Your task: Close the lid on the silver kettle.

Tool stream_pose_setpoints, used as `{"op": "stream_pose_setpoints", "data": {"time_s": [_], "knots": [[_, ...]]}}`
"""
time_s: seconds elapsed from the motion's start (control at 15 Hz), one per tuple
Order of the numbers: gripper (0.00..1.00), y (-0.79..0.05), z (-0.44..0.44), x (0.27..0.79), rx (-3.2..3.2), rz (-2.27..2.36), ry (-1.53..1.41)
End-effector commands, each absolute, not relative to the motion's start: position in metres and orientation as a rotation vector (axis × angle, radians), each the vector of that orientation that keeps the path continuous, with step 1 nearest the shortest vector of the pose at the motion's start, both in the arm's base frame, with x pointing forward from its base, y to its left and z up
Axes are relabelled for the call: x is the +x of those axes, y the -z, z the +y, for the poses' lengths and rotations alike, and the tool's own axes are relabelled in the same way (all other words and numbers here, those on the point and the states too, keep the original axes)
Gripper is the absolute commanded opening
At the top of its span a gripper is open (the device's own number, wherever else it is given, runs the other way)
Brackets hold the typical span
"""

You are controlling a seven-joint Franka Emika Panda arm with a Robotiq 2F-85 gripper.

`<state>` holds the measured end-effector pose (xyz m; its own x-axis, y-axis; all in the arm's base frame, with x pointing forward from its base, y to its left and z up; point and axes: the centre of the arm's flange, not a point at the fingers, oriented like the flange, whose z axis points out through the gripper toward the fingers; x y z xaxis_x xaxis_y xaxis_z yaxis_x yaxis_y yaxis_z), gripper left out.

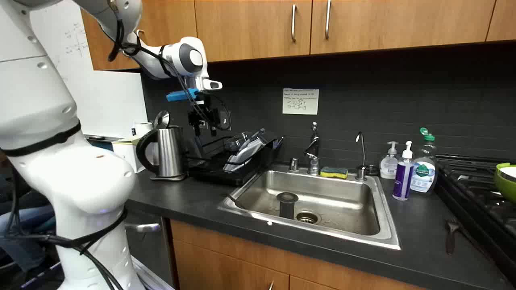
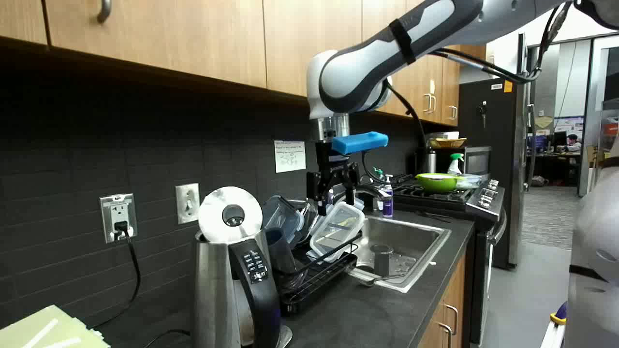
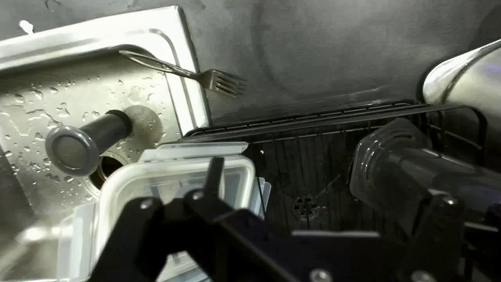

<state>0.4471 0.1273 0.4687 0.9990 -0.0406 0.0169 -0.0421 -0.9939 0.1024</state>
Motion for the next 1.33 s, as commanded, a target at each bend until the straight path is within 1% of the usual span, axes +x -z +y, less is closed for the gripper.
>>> {"op": "stream_pose_setpoints", "data": {"time_s": [0.0,0.67,1.27], "knots": [[1.0,-0.469,0.127,0.447,3.038,-0.063,-0.023],[1.0,-0.471,0.14,0.436,3.052,-0.036,0.007],[1.0,-0.488,0.18,0.419,3.064,0.081,0.024]]}}
